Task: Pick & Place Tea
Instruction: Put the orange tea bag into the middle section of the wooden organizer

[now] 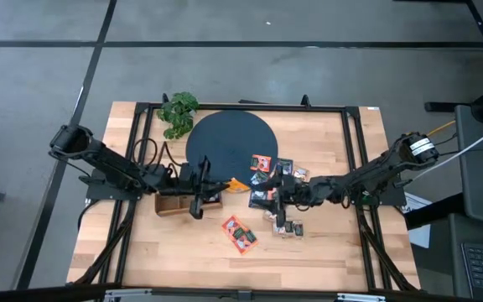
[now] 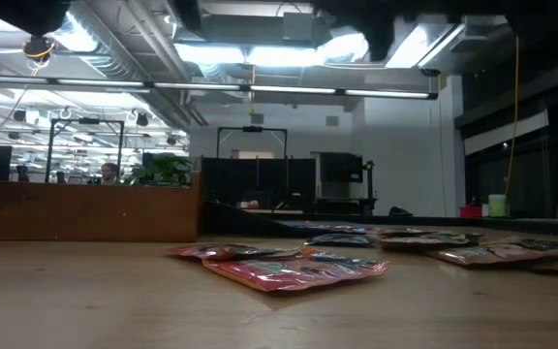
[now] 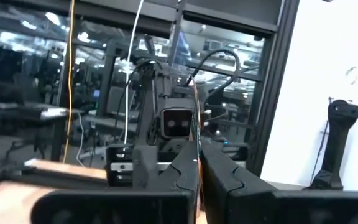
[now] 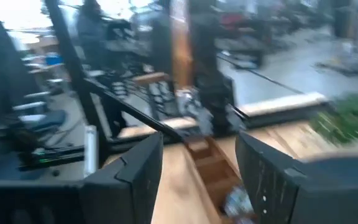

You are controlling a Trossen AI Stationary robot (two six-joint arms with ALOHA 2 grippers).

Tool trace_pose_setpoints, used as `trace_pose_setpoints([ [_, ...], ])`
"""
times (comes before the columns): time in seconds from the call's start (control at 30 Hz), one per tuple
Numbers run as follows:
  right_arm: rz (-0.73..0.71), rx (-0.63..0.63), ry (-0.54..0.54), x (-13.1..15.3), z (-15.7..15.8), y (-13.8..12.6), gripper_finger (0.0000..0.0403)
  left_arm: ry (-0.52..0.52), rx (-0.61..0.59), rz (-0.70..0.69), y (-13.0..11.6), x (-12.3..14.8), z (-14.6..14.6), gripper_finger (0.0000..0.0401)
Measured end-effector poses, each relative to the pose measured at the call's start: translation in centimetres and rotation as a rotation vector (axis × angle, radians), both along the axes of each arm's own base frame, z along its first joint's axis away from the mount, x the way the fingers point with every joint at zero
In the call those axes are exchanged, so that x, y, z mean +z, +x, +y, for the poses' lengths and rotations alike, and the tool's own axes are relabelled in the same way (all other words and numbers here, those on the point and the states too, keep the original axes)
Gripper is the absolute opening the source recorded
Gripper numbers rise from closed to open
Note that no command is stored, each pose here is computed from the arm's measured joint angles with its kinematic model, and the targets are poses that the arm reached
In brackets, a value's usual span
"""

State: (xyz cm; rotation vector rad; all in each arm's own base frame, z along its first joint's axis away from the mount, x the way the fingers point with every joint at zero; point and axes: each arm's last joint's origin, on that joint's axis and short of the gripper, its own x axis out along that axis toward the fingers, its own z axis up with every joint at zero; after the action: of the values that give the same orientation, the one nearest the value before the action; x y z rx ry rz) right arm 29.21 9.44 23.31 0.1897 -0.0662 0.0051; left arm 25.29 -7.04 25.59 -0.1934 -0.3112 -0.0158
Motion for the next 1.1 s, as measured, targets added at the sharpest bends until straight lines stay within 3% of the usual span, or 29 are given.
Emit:
trace_pose_setpoints([
  [0.33, -0.079, 0.009, -0.123, 2.6, 0.4, 1.0, 0.0202, 0.062, 0.008, -0.02, 0.4, 0.6, 0.5, 0.0002],
  [0.73, -0.101, -0.035, -0.108, 3.4, -0.8, 1.6, 0.0197, 0.098, -0.04, -0.045, 0.4, 0.8, 0.8, 0.0002],
  [0.87, -0.102, -0.032, -0.109, 3.4, -0.9, 1.6, 0.0156, 0.101, -0.035, -0.044, 0.5, 0.8, 0.9, 0.0002],
  [1.1, -0.101, -0.03, -0.123, 3.4, -0.9, 1.6, 0.0022, 0.092, -0.016, -0.043, 0.6, 0.8, 1.5, 0.0003],
])
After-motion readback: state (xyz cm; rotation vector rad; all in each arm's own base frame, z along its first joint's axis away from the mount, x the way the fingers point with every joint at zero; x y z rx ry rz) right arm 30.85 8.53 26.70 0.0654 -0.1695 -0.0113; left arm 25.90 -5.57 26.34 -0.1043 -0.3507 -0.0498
